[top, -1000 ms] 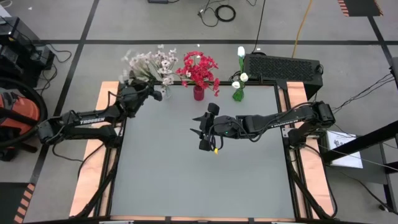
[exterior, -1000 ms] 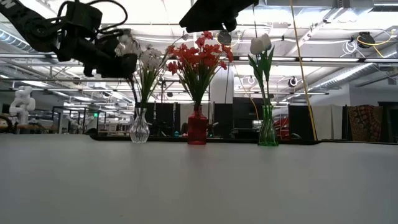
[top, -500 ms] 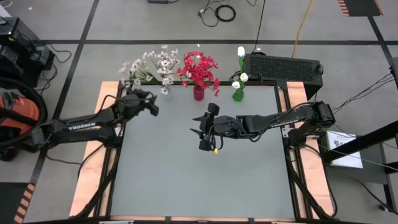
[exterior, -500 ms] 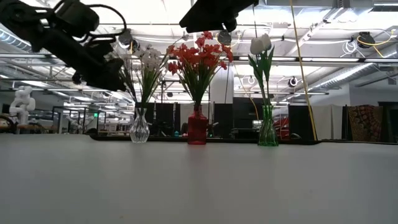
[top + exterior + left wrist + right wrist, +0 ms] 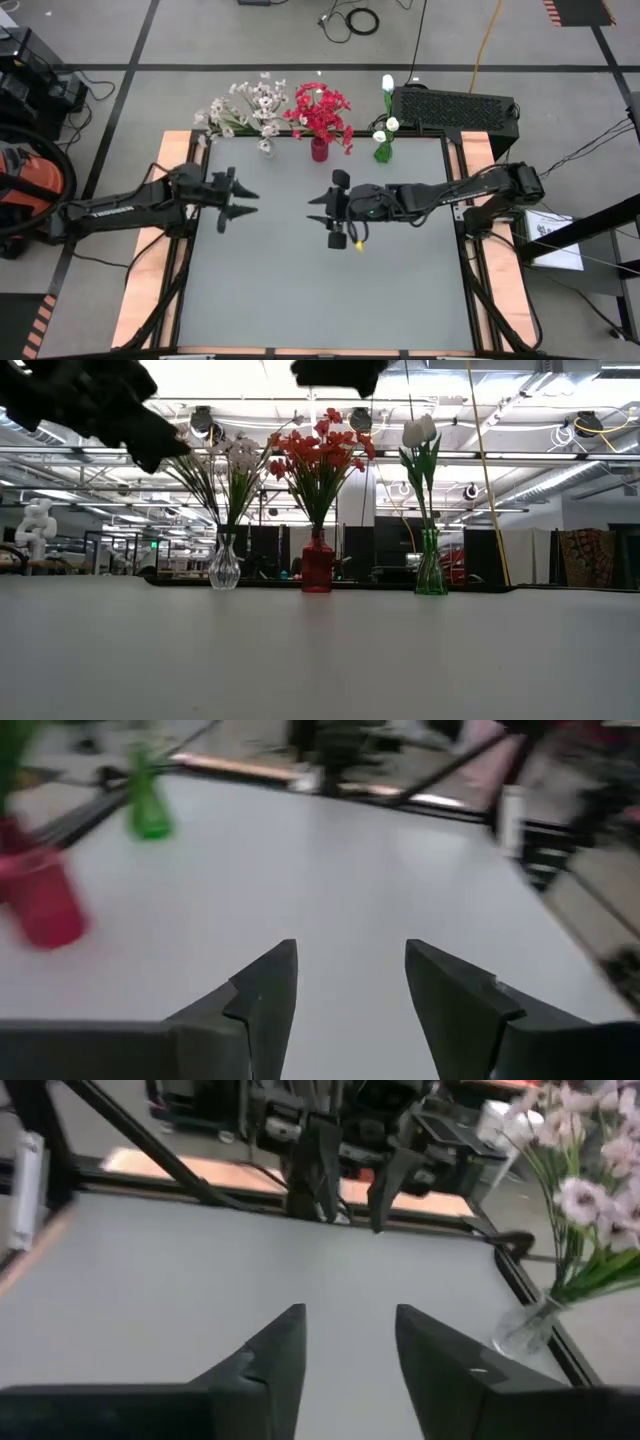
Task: Sort flowers into vase by color
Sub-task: Return to Home Position
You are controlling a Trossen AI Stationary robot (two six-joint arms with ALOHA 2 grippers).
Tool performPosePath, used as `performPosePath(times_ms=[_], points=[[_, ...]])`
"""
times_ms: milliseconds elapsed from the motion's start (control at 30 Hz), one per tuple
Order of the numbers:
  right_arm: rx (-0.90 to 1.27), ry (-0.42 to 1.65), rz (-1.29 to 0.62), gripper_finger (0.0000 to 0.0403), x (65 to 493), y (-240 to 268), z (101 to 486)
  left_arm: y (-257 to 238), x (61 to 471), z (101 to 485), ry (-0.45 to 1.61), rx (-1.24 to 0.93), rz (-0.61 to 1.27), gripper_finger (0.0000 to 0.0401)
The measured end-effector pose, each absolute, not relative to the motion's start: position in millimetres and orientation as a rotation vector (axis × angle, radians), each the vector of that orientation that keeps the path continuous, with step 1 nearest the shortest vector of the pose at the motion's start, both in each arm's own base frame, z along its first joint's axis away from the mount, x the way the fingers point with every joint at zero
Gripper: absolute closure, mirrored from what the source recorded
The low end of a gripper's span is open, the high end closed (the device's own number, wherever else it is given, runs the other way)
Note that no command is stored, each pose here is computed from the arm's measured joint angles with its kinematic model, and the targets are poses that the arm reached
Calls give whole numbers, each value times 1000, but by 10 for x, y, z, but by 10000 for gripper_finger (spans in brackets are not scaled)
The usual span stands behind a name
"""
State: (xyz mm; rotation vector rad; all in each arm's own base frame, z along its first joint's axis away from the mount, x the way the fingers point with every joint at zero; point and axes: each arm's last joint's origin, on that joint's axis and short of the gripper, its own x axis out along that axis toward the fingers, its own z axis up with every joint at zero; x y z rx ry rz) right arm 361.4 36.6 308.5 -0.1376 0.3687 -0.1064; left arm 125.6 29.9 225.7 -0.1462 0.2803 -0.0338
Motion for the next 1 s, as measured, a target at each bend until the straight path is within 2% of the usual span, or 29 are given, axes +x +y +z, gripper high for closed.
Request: performPosePath(times_ms=[133,267,333,467,600,833,1000], points=[[-126,354,-61,285,3483,389,3233,192,1184,2260,292,-137,-99,210],[-141,415,-2,320,3349,469,3270,135,1104,2234,309,-110,-34,210],[-142,437,31,337,3307,515,3272,107,1098,2206,250,-55,-39,210],[-160,447,61,373,3281,601,3231,52,1146,2140,6,10,-99,216],[-162,446,68,399,3268,616,3036,13,1165,1940,-46,39,-162,256],[-57,403,78,402,3131,569,2449,22,1166,1818,-45,21,-133,385],[13,399,70,402,2966,546,2078,18,1169,1721,-14,8,-62,396]])
